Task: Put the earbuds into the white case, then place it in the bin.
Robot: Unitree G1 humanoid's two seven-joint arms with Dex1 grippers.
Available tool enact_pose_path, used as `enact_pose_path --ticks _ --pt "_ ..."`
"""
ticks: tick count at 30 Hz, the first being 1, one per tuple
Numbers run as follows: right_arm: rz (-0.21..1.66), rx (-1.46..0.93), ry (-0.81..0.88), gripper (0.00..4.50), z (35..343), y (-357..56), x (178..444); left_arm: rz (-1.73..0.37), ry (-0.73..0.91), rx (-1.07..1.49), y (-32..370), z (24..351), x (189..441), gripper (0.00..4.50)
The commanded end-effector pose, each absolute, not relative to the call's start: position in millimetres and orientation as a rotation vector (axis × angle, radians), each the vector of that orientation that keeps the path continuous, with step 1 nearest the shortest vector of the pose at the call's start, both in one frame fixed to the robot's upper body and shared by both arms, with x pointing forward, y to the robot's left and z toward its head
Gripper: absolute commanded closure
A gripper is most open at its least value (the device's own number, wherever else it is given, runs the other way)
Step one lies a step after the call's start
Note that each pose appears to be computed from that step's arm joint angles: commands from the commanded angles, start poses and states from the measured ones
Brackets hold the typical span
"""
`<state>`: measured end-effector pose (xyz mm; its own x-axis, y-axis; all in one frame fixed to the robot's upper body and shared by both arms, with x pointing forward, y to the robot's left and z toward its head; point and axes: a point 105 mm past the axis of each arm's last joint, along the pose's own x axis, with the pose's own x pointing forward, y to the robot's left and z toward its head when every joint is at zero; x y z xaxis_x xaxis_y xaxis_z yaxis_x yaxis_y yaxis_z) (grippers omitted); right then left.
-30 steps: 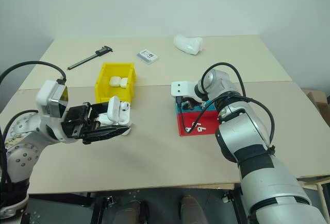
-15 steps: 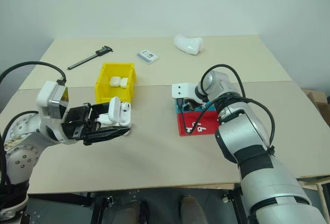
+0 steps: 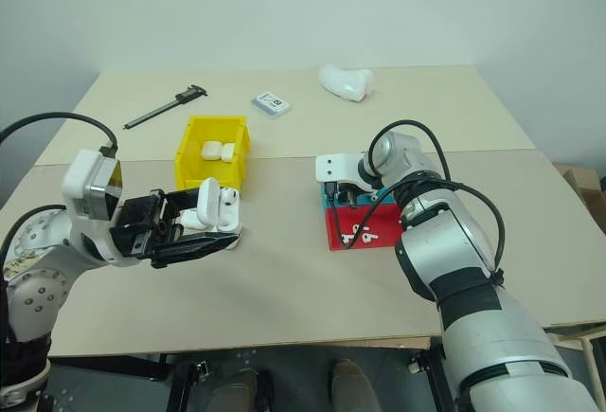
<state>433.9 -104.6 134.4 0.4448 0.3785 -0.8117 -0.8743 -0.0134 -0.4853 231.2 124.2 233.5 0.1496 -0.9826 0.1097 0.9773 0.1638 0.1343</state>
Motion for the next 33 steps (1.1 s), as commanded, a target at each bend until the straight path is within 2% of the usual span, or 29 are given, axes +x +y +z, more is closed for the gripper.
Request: enact_pose_path --ticks 1,8,13,18,21,24,28,33 --pt "1.065 -1.200 0.558 3.89 127.7 -108.4 432.5 -1.417 -0.237 0.062 124.4 243.8 224.6 1.67" --pt "1.048 -1.082 0.537 3.89 136.5 -106.7 434.2 -1.430 -0.237 0.057 123.2 244.4 224.9 1.67" --pt "1.066 -0.791 0.454 3.89 177.1 -104.6 434.5 -1.448 -0.244 0.048 121.3 245.7 228.4 1.67" --pt "1.112 -0.409 0.173 3.89 241.7 -114.8 425.9 -1.449 -0.274 0.024 115.3 248.3 236.5 1.67" --pt "1.133 -0.154 -0.049 3.89 274.0 -131.5 398.9 -1.452 -0.290 0.026 107.4 247.9 242.4 1.67" --pt "1.187 0.185 -0.177 3.89 291.9 -142.7 347.7 -1.457 -0.321 -0.013 94.9 250.9 250.7 1.67" --pt "1.298 0.295 -0.207 3.89 287.5 -125.2 289.9 -1.479 -0.329 -0.036 86.0 251.0 255.9 1.67" --pt "1.397 0.375 -0.254 3.89 293.6 -103.5 249.0 -1.500 -0.312 -0.056 79.2 247.5 262.5 1.67"
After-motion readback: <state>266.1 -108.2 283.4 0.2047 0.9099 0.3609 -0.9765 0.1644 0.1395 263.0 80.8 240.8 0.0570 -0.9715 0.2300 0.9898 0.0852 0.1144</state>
